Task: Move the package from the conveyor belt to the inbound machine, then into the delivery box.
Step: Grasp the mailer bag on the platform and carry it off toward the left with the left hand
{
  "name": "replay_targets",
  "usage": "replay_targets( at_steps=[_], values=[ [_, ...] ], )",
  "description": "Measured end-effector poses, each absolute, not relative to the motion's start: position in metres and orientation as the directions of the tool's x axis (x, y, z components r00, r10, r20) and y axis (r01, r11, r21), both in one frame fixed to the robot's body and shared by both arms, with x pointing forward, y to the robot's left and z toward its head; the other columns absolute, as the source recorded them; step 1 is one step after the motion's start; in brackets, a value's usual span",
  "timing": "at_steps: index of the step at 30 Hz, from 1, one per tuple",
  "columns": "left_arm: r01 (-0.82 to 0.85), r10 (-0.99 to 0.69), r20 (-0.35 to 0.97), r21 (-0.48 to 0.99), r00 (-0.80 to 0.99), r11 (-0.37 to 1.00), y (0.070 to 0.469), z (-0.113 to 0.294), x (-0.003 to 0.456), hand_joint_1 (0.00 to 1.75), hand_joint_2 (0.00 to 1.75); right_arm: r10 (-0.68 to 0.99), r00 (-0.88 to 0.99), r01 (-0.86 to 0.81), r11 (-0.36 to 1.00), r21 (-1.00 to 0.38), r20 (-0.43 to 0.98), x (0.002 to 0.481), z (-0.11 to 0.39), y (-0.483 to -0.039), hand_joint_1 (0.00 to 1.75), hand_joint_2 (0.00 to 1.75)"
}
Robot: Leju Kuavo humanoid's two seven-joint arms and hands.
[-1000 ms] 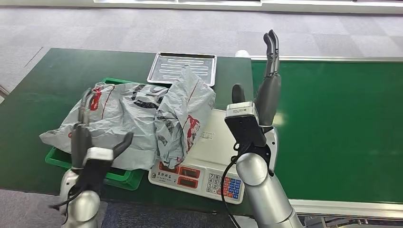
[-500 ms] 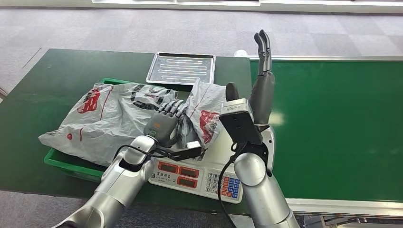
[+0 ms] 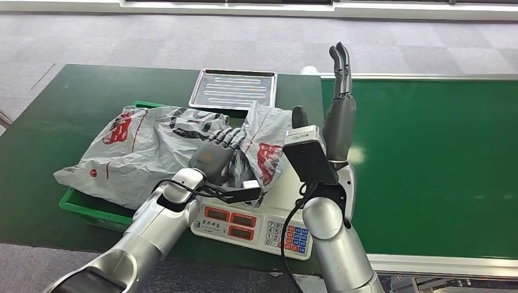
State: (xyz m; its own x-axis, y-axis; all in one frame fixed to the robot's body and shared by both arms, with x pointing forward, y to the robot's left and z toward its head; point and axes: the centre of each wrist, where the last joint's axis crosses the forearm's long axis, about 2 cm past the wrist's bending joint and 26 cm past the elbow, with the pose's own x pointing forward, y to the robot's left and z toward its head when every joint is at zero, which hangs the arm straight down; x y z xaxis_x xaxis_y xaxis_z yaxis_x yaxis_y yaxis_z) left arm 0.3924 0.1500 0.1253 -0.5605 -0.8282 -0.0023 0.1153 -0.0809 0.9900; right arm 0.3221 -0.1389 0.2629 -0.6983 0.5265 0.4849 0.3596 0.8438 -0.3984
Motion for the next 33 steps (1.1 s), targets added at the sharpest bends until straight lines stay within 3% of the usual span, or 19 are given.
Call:
replay_targets(
  at_steps=[4,8,23,33],
  values=[
    [0.159,-0.812,0.006,0.981,-0.584,-0.108,0.150,0.128,0.397,0.05,1.75,0.535,-0.690,0.368,0.839,-0.400,0.488,0.323,0.262,-0.141,0.00,0.00],
    [0.177,-0.803,0.009,0.977,-0.596,-0.121,0.151,0.127,0.398,1.75,1.75,0.536,-0.688,0.368,0.839,-0.401,0.489,0.323,0.261,-0.141,0.00,0.00],
    [0.123,-0.784,0.045,0.992,-0.619,-0.041,0.152,0.120,0.393,1.75,1.75,0.549,-0.671,0.377,0.831,-0.409,0.498,0.323,0.257,-0.145,0.00,0.00],
    [0.045,-0.734,0.198,0.974,-0.649,0.223,0.149,0.134,0.390,1.75,1.75,0.571,-0.651,0.386,0.817,-0.429,0.501,0.323,0.254,-0.149,0.00,0.00]
  ],
)
